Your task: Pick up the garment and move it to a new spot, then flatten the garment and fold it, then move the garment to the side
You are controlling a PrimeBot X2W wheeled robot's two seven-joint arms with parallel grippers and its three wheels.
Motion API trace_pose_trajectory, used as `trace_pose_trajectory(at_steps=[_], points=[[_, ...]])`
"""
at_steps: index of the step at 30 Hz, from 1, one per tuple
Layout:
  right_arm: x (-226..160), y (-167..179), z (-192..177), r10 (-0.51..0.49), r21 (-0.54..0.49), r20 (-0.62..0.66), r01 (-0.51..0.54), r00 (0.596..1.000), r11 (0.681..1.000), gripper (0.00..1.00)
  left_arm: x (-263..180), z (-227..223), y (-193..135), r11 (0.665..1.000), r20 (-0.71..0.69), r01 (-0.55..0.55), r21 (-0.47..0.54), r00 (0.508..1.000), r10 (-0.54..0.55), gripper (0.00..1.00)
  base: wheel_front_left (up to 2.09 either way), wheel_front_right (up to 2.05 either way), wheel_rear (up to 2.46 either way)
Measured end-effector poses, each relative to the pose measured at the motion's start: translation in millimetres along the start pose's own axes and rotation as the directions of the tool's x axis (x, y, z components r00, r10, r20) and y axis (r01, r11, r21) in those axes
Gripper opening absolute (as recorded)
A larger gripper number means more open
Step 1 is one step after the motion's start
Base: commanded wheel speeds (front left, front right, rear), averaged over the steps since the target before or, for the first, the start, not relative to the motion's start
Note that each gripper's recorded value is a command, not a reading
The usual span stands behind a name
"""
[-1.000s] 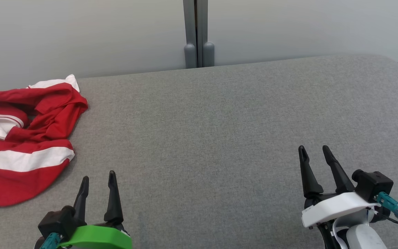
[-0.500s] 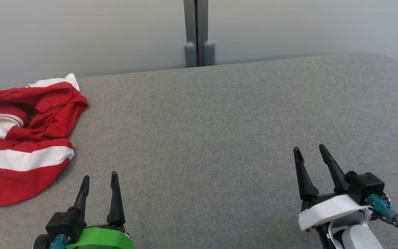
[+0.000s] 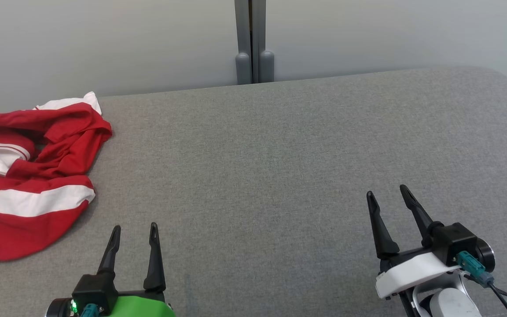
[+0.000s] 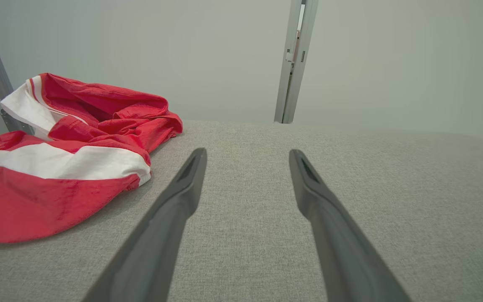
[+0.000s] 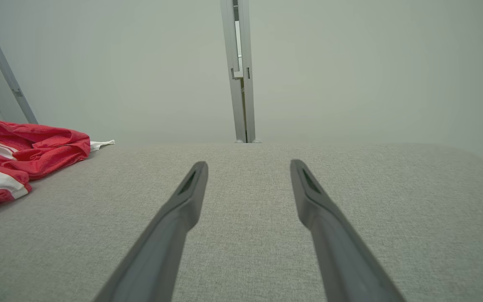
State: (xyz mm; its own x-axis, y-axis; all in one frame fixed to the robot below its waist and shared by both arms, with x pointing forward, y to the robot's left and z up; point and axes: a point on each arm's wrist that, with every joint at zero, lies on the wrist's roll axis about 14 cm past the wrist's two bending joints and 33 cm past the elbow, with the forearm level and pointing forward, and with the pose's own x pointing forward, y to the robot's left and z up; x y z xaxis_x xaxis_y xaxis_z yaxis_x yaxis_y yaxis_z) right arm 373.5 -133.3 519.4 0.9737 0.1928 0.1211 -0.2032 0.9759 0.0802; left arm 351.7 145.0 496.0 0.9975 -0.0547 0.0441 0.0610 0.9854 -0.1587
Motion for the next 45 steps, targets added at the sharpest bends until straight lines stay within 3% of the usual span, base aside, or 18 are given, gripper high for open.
trace_pose_trajectory(at_steps=[26,36,45], points=[[10,13,-7,0.048,-0.018,-0.017,-0.048,0.999,0.999,1.0,-9,0,15,0.998,0.004,-0.052,0.021,0.999,0.052,1.0,0.0,0.0,0.0],[33,75,-17,0.234,0.016,-0.03,-0.233,0.972,0.972,1.0,-46,13,69,0.97,0.04,-0.24,0.036,0.97,0.238,1.0,0.0,0.0,0.0],[44,151,-24,0.441,0.058,-0.037,-0.439,0.897,0.897,1.0,-107,25,125,0.888,0.083,-0.458,0.04,0.887,0.453,1.0,0.0,0.0,0.0]])
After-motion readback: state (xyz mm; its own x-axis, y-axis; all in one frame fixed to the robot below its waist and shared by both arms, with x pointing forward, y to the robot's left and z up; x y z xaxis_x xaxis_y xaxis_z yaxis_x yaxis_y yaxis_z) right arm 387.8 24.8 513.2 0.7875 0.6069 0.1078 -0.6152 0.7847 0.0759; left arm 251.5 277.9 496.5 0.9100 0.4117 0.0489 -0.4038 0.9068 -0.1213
